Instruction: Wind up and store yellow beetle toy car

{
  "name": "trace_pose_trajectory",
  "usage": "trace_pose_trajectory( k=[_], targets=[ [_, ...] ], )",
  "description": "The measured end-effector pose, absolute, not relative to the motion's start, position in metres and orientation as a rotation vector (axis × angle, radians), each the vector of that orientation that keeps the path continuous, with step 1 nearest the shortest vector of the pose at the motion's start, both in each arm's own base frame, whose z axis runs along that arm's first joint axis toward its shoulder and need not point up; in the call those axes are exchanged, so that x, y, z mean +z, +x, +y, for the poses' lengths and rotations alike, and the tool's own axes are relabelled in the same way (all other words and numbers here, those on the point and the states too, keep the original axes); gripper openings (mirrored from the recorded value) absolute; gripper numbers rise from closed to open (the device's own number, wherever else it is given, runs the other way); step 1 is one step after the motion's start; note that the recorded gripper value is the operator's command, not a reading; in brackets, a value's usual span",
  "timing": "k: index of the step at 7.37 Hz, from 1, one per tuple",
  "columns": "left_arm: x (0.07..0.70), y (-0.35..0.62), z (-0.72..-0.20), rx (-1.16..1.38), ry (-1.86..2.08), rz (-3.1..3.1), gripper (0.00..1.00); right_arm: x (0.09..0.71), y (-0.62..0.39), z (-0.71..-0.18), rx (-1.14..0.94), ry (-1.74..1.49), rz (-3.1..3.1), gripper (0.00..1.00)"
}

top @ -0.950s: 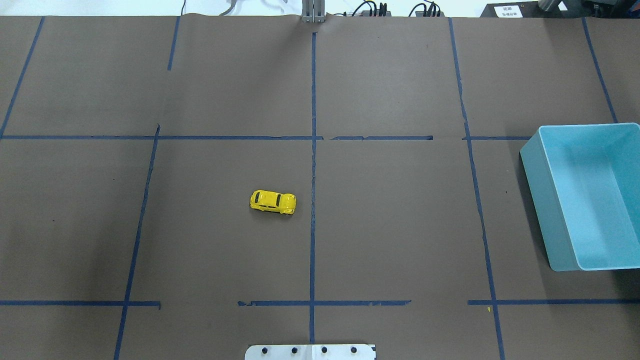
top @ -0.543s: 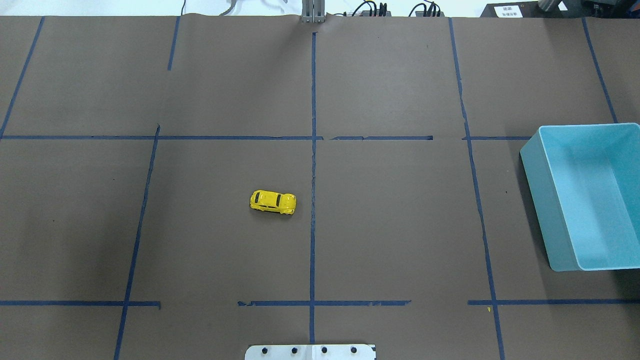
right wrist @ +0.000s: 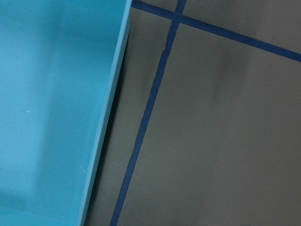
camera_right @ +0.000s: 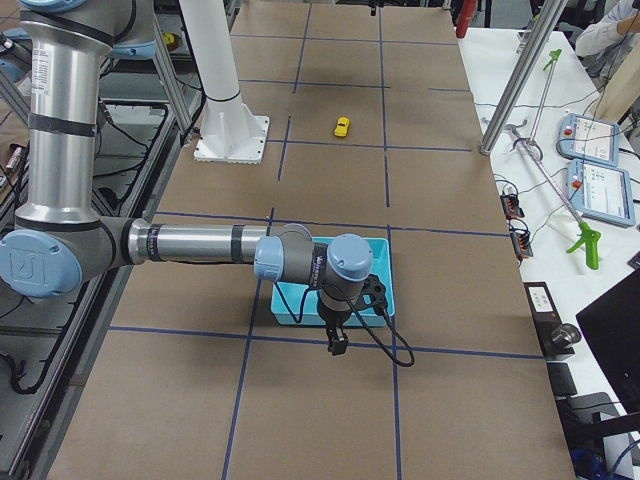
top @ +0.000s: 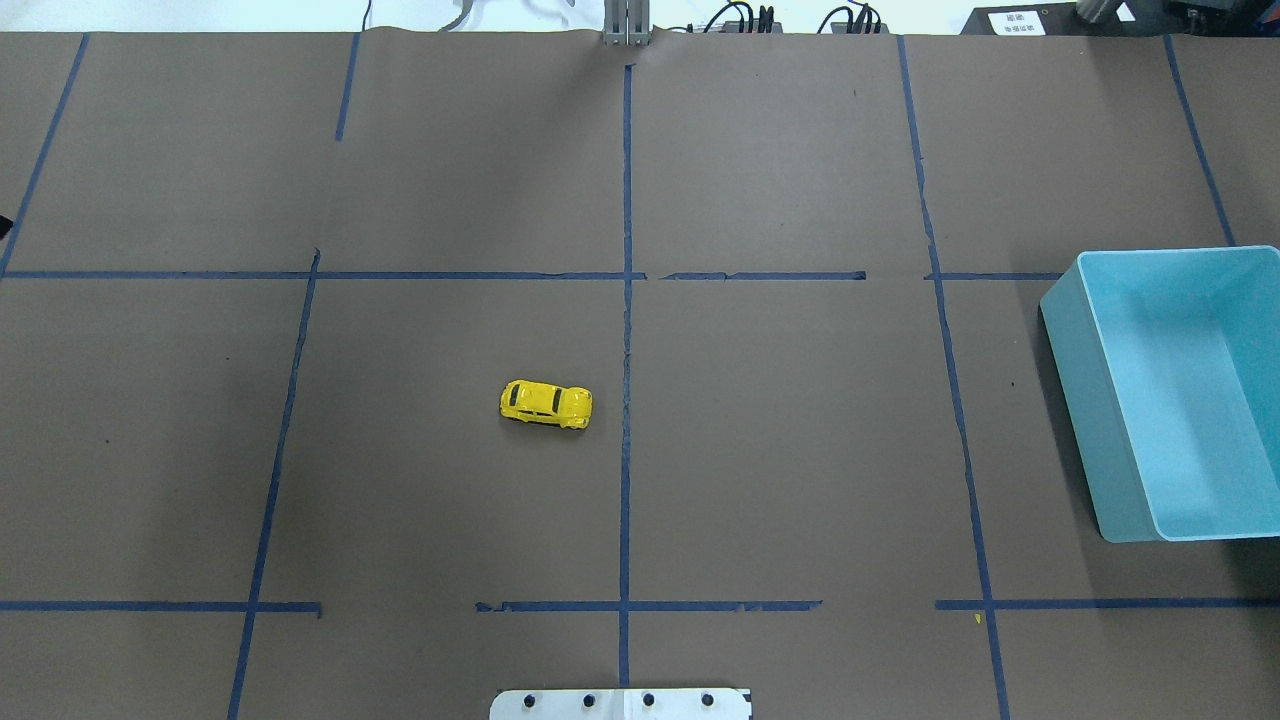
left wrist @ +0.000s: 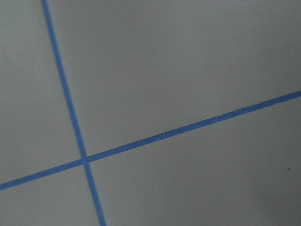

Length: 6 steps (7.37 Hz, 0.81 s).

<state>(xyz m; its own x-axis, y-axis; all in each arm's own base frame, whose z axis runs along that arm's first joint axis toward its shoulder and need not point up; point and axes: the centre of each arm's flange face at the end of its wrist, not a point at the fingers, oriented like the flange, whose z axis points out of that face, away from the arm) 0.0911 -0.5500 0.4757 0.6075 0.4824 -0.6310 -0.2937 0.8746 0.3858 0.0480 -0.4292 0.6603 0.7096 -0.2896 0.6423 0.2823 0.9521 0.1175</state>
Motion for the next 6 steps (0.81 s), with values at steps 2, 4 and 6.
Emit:
trace_pose_trajectory(
  k=[2,4,6],
  targets=[
    [0.411,0.154,-0.528,0.657,0.351,0.827,1.00,0.661,0.048,-0.429,-0.317,0.010,-0.715,1.00],
    [0.335,0.205,-0.515,0.942,0.541,0.822,1.00,0.663,0.048,-0.428,-0.315,0.005,-0.716,1.00],
    [0.272,0.279,-0.495,1.183,0.675,0.811,1.00,0.667,0.048,-0.428,-0.312,-0.002,-0.716,1.00]
  ],
)
